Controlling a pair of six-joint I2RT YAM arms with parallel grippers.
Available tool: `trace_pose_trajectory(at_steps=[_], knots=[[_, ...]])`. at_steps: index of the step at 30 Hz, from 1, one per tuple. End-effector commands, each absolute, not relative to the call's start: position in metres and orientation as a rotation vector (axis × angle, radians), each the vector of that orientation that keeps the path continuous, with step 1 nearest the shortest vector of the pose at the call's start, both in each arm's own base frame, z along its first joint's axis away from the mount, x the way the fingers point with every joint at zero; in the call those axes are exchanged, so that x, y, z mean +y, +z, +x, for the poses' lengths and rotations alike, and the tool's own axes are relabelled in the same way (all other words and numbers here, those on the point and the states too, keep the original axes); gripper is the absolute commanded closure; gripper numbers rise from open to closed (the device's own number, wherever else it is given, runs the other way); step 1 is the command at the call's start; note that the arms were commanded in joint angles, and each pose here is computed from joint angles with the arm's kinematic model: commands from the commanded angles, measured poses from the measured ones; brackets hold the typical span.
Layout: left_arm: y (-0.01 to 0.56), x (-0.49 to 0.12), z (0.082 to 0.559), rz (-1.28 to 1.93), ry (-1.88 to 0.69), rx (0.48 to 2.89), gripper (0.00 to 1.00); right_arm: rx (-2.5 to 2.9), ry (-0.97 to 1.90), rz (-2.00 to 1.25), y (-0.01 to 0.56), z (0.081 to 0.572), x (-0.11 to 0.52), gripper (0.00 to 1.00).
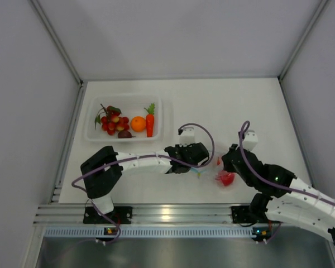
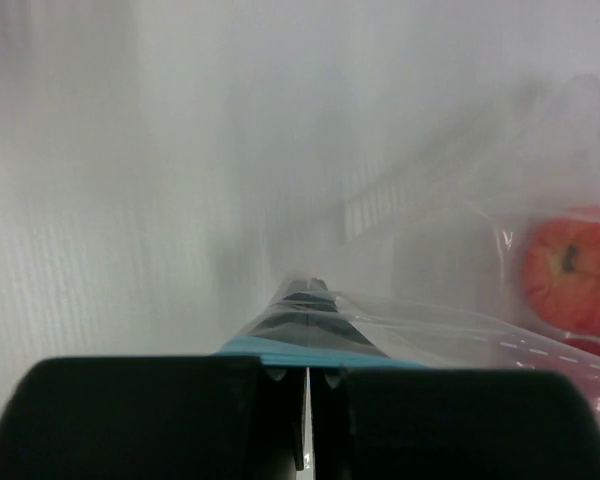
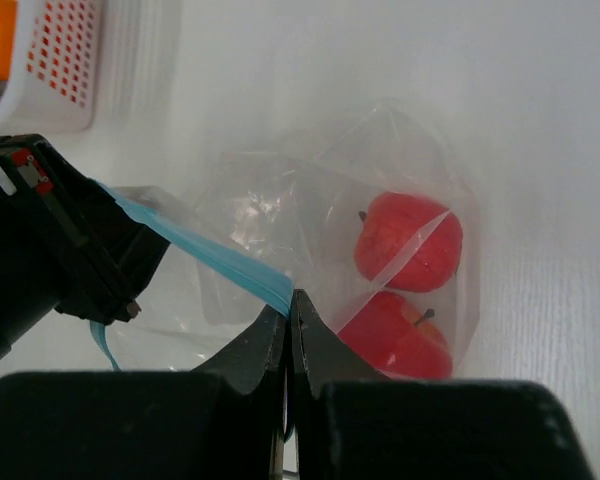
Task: Open the zip-top bag and remove the fake food
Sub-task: Pick up the fake fruit from the zipper food storage bag.
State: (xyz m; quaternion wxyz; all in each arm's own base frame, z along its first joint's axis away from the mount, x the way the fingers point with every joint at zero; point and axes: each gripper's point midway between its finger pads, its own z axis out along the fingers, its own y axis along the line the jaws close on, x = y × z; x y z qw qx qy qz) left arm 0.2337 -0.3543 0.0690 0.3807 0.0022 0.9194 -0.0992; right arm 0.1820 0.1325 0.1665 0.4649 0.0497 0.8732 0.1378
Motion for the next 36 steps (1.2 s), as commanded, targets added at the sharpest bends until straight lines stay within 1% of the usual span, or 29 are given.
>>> trace_pose_trajectory(at_steps=[1,5,9,10,13,15,19,21,23,24,26,27,30,33,36], knots=[[0.096,-0.297,0.260,-0.111,-0.088,2.264,1.00,2.040,0.470,0.142,0.189,0.196,0.156,1.00],[0.123,-0.266,0.268,-0.148,-0.029,2.207,1.00,2.013,0.594,0.145,0.190,0.206,0.188,1.00],[0.168,-0.234,0.271,-0.168,0.017,2.123,1.00,1.966,0.780,0.215,0.202,0.215,0.219,1.00],[0.190,-0.229,0.271,-0.159,-0.005,2.088,1.00,1.956,0.812,0.232,0.204,0.217,0.224,1.00],[0.221,-0.237,0.266,-0.086,-0.102,2.086,1.00,1.929,0.897,0.301,0.206,0.223,0.234,1.00],[0.221,-0.247,0.262,-0.024,-0.142,2.117,1.00,1.926,0.909,0.341,0.201,0.225,0.236,1.00],[0.193,-0.277,0.244,0.072,-0.237,2.238,1.00,1.949,0.880,0.380,0.184,0.227,0.234,1.00],[0.175,-0.302,0.226,0.158,-0.292,2.313,1.00,1.962,0.856,0.397,0.174,0.227,0.229,1.00],[0.168,-0.319,0.220,0.208,-0.314,2.346,0.93,1.973,0.831,0.405,0.167,0.226,0.225,1.00],[0.167,-0.330,0.210,0.250,-0.330,2.344,0.86,1.976,0.826,0.401,0.165,0.225,0.224,1.00],[0.166,-0.343,0.201,0.285,-0.338,2.341,0.78,1.982,0.799,0.406,0.161,0.225,0.219,1.00],[0.165,-0.346,0.199,0.277,-0.342,2.342,0.66,1.982,0.792,0.407,0.160,0.225,0.217,1.00],[0.159,-0.350,0.200,0.270,-0.319,2.343,0.51,1.981,0.782,0.410,0.158,0.224,0.213,1.00],[0.146,-0.351,0.203,0.276,-0.272,2.353,0.47,1.987,0.768,0.400,0.156,0.222,0.211,1.00],[0.134,-0.354,0.204,0.285,-0.249,2.377,0.46,1.987,0.733,0.414,0.152,0.221,0.202,1.00]])
